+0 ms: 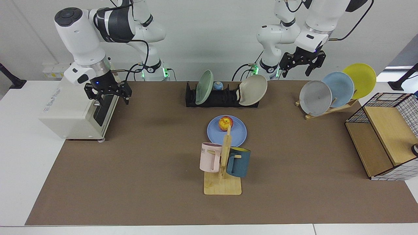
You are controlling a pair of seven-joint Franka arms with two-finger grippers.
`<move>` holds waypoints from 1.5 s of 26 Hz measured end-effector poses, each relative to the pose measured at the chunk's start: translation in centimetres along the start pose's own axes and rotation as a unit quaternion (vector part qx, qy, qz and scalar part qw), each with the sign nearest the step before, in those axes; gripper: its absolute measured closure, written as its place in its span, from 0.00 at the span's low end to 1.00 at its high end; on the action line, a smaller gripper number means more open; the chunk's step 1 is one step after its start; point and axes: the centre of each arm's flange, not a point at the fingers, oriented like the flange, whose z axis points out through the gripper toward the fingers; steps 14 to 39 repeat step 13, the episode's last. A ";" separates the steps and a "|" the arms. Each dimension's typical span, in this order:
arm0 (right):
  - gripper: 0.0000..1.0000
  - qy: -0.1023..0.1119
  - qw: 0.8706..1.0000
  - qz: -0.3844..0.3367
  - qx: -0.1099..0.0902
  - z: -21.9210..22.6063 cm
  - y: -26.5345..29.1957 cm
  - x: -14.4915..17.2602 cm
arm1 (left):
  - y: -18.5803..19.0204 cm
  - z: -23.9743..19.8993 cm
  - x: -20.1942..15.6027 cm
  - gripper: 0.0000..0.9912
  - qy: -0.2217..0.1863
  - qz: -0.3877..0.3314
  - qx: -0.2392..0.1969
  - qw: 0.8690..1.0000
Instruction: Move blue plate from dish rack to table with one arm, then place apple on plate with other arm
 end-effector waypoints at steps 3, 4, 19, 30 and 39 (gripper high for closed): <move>0.00 0.003 1.000 0.000 0.000 -0.3 0.0 0.0 | 0.0 0.0 0.0 0.00 0.000 0.000 0.000 1.000; 0.00 0.003 1.000 0.000 0.000 -0.4 0.0 0.0 | 0.0 0.0 0.0 0.00 0.000 0.000 0.000 1.000; 0.00 -0.018 1.000 0.003 0.001 -2.6 0.3 -0.4 | -0.2 0.0 0.0 0.00 0.000 -0.002 0.000 1.000; 0.00 -0.018 1.000 0.003 0.001 -2.6 0.3 -0.4 | -0.2 0.0 0.0 0.00 0.000 -0.002 0.000 1.000; 0.00 -0.018 1.000 0.003 0.001 -2.6 0.3 -0.4 | -0.2 0.0 0.0 0.00 0.000 -0.002 0.000 1.000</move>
